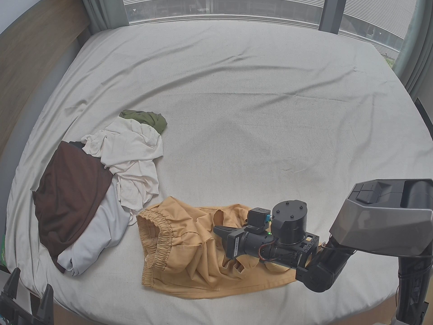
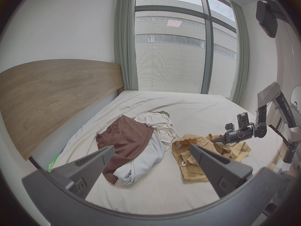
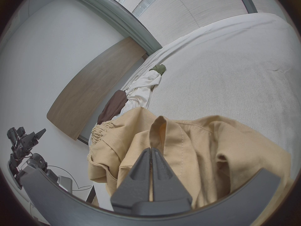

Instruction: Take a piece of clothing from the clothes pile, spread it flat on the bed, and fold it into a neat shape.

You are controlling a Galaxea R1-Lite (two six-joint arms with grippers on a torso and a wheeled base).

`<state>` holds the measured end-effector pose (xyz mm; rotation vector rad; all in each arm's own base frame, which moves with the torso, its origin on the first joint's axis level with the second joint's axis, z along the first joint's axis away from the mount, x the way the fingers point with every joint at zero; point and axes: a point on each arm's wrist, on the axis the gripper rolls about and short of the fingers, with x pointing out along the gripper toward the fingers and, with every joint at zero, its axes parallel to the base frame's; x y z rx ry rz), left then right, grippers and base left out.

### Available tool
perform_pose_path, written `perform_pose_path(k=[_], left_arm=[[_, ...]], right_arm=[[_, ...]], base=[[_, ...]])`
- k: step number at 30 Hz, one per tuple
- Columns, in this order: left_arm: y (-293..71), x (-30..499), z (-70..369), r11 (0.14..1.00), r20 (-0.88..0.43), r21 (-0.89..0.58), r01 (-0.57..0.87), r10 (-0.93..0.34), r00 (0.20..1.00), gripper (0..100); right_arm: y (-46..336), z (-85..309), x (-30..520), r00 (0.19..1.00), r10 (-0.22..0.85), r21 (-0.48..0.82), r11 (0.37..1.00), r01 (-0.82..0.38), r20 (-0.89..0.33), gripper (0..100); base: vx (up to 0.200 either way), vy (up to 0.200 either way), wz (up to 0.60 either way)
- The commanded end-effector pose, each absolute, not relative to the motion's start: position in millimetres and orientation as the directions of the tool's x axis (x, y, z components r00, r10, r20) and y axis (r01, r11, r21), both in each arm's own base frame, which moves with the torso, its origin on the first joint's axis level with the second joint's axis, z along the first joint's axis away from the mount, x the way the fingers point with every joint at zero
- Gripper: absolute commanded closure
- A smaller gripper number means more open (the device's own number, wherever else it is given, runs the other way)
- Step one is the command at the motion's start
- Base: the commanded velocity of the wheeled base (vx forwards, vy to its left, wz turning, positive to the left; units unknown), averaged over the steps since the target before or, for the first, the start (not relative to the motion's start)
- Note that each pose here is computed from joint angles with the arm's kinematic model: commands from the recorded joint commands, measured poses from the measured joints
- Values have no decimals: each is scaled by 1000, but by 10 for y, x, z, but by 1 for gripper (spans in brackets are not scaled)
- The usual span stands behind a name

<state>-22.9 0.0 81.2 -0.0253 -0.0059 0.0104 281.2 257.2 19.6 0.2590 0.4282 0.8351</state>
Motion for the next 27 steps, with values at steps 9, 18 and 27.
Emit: perform_pose_path(k=[9,18,27], left_arm=[[0,-228,760,1000,5,-26,-11,11,1000,0],[0,-228,760,1000,5,-26,-11,11,1000,0],[0,-228,760,1000,5,-28,-11,11,1000,0]], right_arm=[[2456,190,2830,622,731,352,681,-642,-280,100],[2439,231,2819,627,731,351,681,-643,-269,100],[2568,219,2844,614,747,350,663,-662,-253,0]], base=[[0,0,0],[0,0,0],[0,0,0]])
